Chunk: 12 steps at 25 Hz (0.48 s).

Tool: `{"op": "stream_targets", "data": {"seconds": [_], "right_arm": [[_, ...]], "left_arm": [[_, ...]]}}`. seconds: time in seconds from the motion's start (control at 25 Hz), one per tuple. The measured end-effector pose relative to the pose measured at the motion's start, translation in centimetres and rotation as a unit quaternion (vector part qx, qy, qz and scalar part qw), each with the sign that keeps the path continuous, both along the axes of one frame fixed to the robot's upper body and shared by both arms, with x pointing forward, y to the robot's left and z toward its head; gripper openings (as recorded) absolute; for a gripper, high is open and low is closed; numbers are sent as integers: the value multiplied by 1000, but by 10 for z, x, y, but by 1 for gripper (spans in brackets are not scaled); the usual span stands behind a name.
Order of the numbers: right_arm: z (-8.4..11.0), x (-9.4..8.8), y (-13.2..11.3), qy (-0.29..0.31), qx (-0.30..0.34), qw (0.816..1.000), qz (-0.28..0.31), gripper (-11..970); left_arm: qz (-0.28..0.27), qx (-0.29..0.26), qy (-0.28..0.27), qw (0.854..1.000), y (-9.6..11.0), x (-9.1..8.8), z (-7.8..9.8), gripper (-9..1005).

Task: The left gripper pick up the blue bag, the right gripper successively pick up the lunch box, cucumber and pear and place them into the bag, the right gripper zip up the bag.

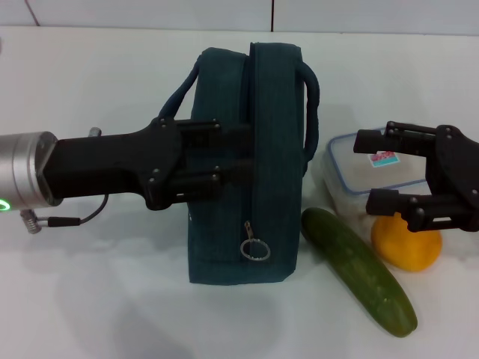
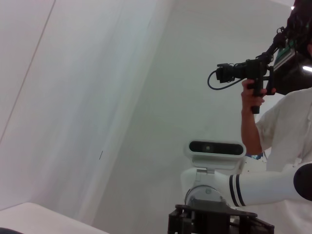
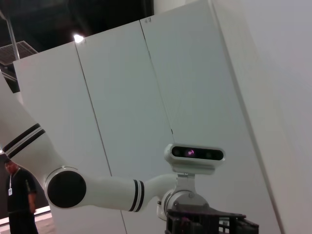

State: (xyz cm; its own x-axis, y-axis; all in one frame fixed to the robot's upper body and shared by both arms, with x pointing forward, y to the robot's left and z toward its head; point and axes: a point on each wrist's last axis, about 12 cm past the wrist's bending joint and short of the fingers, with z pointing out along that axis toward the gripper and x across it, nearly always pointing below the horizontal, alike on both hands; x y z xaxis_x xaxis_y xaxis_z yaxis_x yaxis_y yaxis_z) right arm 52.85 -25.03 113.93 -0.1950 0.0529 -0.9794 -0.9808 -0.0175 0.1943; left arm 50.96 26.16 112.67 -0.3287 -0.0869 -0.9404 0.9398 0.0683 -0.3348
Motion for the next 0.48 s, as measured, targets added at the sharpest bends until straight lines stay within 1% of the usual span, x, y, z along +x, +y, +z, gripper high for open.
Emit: {"op": "stream_targets", "data": {"seconds": [0.48], "right_arm": [[-3,0,0,-2,-1,1000,-8,813]], "left_arm": [[-1,-1,10,1000,0,0,0,579]]}}
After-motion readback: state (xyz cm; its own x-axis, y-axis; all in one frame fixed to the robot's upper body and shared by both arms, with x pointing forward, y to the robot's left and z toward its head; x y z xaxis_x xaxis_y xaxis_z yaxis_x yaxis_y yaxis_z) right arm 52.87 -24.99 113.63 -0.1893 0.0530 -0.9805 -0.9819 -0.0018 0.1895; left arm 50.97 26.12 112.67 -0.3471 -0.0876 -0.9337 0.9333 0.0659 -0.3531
